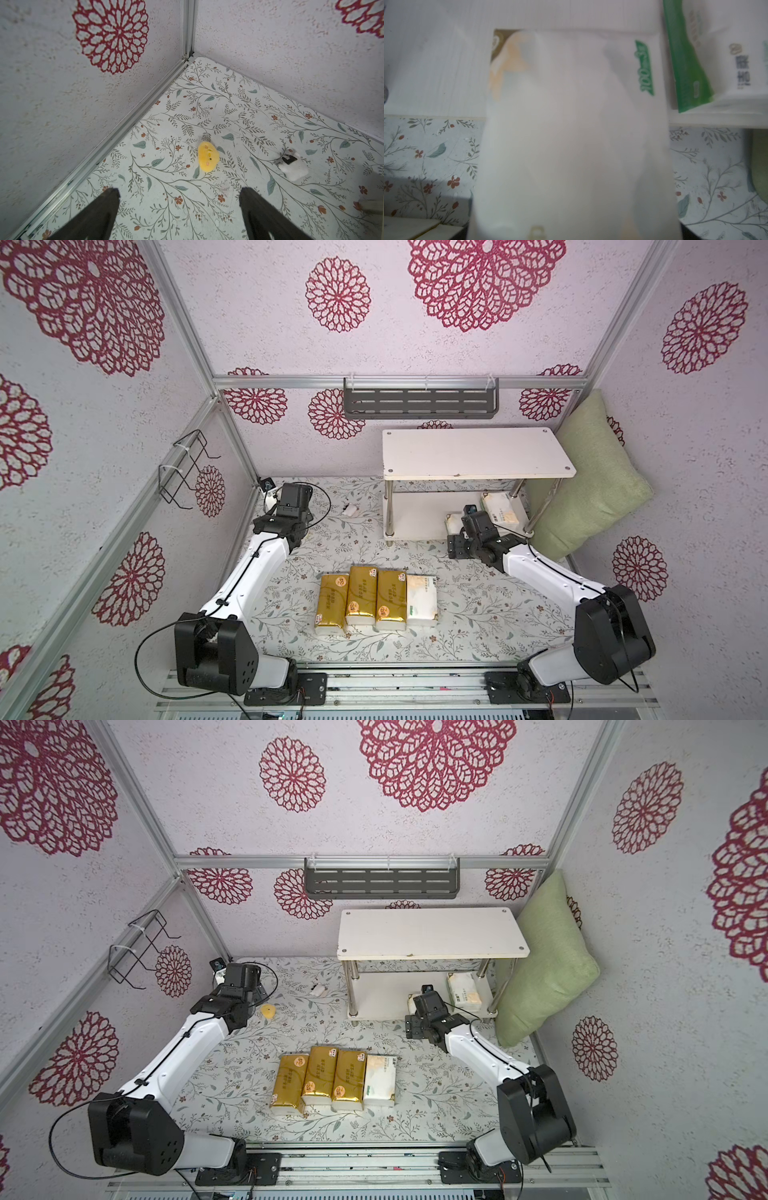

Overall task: Place the tissue boxes on the shelf by color
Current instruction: Place a box of tissues on the shelf.

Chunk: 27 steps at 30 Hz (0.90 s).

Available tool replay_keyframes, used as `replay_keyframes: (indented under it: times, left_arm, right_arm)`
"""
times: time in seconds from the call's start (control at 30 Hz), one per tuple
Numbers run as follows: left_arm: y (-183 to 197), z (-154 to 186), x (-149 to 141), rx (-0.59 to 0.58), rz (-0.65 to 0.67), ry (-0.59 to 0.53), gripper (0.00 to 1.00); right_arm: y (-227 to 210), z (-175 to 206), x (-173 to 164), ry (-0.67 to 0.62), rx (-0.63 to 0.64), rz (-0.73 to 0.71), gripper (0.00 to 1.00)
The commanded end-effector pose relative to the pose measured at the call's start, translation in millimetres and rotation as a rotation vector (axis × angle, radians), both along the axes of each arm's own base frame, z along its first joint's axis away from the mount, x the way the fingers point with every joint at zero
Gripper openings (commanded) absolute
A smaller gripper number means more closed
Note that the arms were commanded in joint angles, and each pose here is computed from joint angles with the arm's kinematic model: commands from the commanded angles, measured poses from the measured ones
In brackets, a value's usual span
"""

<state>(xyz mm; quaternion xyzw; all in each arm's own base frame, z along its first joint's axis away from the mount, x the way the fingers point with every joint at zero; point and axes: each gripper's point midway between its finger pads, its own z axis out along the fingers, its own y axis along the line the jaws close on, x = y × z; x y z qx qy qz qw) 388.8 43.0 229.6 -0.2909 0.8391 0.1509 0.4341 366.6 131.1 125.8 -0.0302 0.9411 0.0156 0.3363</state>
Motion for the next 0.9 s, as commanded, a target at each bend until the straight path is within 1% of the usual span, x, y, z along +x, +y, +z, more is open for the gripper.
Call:
replay_keyframes:
  times: [0.0,0.3,0.87]
  left_arm:
    - [-3.3,14.2,0.0,0.002,-0.013,-0.026,0.97]
    - [-1.5,14.0,-4.5,0.007,-0.007,-0.021,0.97]
    - [-0.3,13.6,-9.6,0.008,0.000,-0.019,0.97]
  right_arm:
    - [5.3,28.4,27.8,-0.095,0.017,0.011,0.88]
    - [5.5,22.9,60.0,-0.097,0.005,0.004,0.88]
    - [16.0,5.7,95.6,-0.093,0.029,0.010,0.88]
